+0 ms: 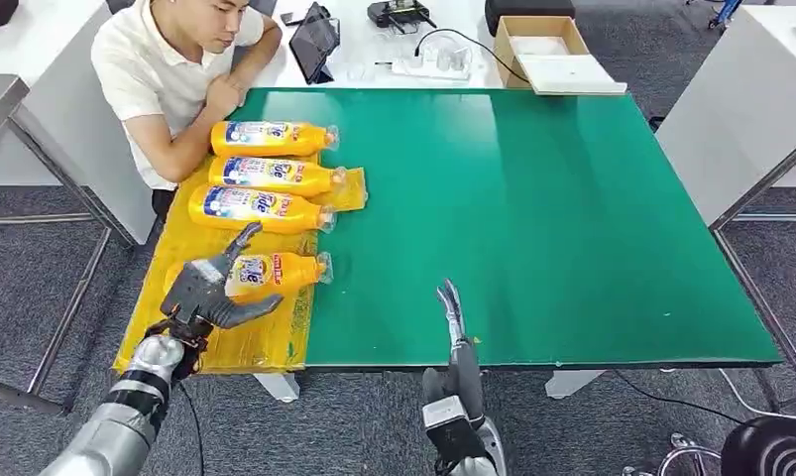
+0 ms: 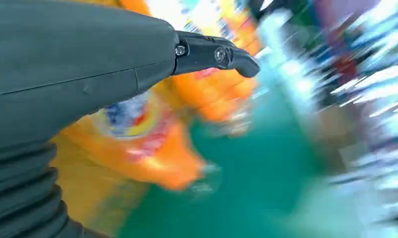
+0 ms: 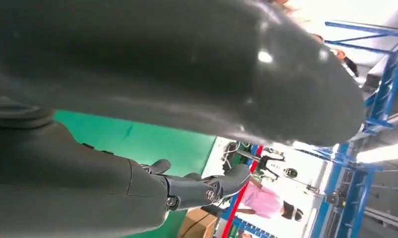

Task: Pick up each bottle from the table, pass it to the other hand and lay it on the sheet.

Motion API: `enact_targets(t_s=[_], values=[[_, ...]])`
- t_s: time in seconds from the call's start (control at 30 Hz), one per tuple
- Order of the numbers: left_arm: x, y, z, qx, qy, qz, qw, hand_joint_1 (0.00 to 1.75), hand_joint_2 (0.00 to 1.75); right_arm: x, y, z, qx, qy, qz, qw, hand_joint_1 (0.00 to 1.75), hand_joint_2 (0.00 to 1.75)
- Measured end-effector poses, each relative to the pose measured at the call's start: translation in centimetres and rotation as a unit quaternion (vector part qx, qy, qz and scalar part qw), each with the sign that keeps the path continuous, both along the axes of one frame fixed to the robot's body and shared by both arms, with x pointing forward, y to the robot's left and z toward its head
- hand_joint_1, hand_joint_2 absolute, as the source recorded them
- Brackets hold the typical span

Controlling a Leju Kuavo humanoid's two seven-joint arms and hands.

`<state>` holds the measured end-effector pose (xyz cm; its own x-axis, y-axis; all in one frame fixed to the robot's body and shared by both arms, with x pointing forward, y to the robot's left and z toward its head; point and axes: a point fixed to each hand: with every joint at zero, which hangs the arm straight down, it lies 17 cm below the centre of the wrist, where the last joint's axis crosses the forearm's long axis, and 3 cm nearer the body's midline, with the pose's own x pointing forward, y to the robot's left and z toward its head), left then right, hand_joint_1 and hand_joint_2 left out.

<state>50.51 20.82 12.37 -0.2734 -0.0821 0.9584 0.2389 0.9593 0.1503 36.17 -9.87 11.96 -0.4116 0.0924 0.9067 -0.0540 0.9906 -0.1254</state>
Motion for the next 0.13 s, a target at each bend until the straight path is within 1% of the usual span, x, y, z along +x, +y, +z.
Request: enact_targets(t_s=[0.07,0.13], values=[[-0.6,0.4,2.4,-0.052,-0.027,0.012,0.998,0.0,1.75,-0.1,-0.1,-0.2,0.002,0.003,0.0,1.0,0.0,0.0],[-1.2,0.6,3.8,-0.079,-0.044,0.018,0.996,0.0,1.75,-0.2,0.1,-0.3,0.01,0.008,0.007,1.0,0.0,0.0]])
